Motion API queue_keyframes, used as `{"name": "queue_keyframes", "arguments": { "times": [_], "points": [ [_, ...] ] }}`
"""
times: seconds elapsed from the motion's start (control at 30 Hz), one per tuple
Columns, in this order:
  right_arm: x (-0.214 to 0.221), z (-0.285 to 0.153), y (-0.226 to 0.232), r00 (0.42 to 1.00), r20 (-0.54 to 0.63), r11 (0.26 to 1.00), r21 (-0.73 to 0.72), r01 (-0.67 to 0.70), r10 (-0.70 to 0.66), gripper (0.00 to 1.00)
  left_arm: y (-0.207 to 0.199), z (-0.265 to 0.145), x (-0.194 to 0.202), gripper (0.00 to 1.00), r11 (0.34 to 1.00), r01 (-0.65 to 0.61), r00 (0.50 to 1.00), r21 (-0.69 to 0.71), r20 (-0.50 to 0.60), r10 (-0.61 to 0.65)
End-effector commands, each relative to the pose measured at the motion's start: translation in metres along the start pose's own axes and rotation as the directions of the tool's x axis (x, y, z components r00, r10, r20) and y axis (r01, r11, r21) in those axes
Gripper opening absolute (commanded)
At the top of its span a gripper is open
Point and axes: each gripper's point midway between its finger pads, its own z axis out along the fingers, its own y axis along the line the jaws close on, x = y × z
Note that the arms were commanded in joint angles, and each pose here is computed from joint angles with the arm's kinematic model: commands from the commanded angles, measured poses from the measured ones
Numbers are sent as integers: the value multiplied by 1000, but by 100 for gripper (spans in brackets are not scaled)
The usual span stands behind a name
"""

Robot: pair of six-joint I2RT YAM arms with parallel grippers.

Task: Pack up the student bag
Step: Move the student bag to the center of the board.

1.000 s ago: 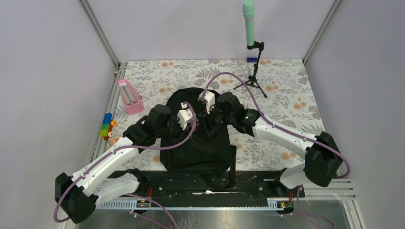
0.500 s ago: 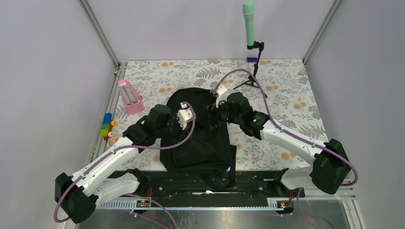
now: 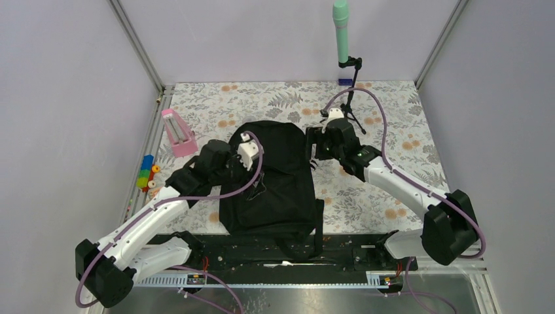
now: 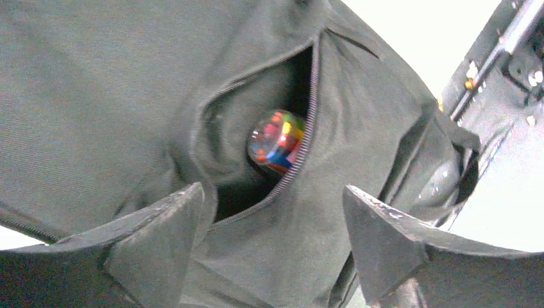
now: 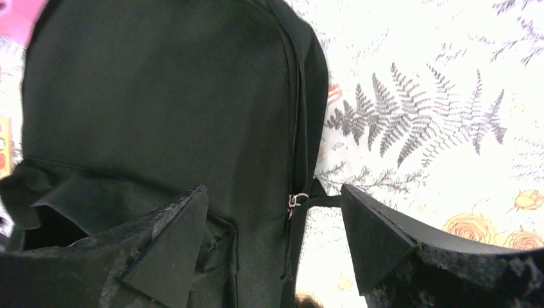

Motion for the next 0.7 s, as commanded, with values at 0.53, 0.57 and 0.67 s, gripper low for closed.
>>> {"name": "queue_keyframes", "arguments": {
  "times": [0.53, 0.57, 0.67],
  "points": [
    [36, 47, 15, 982, -147, 991, -55, -123, 114, 73, 188, -27, 0, 99, 542, 662, 749, -518, 475, -462],
    [37, 48, 15, 981, -152, 990, -54, -127, 118, 72, 192, -24, 5, 99, 532, 666, 746, -523, 467, -475],
    [40, 49, 18, 978, -168, 989, -66, -135, 123, 57, 202, -10, 19, 99, 516, 685, 728, -515, 448, -519]
  ]
}}
